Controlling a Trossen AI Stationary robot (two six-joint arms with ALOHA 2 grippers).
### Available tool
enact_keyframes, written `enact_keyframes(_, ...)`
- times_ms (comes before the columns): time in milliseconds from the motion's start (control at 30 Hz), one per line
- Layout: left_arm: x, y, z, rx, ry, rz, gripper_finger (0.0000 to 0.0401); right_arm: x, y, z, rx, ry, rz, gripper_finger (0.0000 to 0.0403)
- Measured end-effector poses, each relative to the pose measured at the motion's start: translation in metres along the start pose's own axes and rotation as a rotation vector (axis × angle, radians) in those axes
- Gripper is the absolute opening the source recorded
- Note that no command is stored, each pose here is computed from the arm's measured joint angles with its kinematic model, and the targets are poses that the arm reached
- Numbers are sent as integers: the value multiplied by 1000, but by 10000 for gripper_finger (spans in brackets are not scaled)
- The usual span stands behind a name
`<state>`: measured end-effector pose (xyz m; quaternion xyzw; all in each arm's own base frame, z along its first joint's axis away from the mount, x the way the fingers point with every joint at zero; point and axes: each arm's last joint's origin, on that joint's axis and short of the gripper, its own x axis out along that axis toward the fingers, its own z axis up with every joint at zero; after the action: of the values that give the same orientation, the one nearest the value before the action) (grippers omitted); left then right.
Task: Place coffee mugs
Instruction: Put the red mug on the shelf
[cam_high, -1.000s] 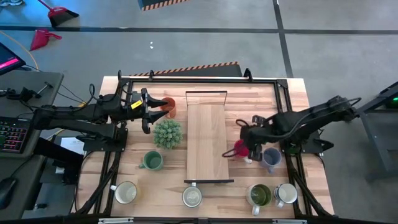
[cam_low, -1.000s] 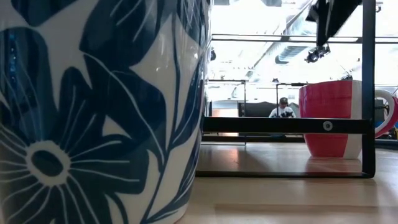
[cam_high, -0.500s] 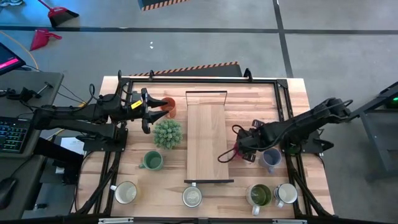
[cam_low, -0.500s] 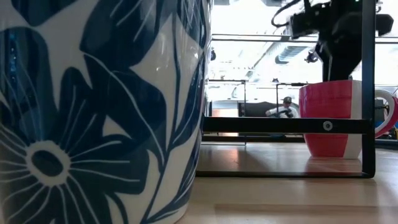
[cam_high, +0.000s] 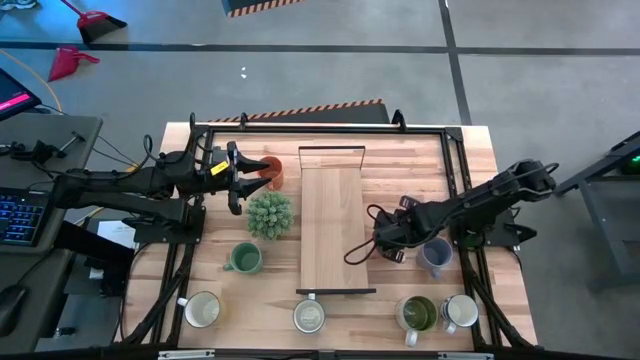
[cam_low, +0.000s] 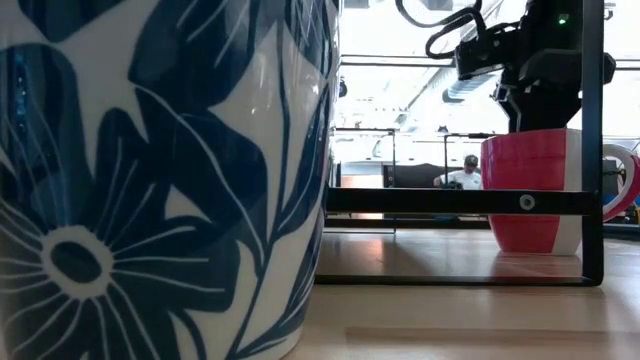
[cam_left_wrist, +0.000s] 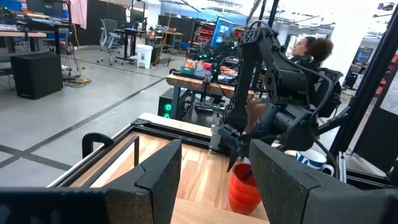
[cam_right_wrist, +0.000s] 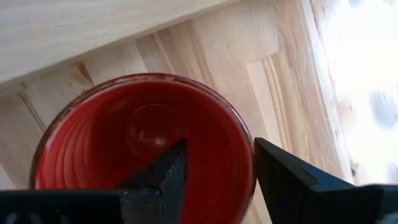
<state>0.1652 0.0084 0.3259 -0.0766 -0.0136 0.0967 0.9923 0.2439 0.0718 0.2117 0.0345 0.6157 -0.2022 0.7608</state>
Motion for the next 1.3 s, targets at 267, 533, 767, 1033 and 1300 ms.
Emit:
enact_keyframes(267,0,0,0,32,0,0,180,8,6,4,8,-11,5,161)
enact_keyframes(533,0,0,0,34,0,-1,180,13,10,5,6,16,24,123)
enact_keyframes(767,0,0,0,34,2,0,180,13,11,5,9,24,34,66)
enact_keyframes(1033,0,0,-2,37,19,2,180,11,11,5,35,39,62,10)
enact_keyframes(1300,0,0,-2,38,23,2,180,11,9,2,120,75,45,3)
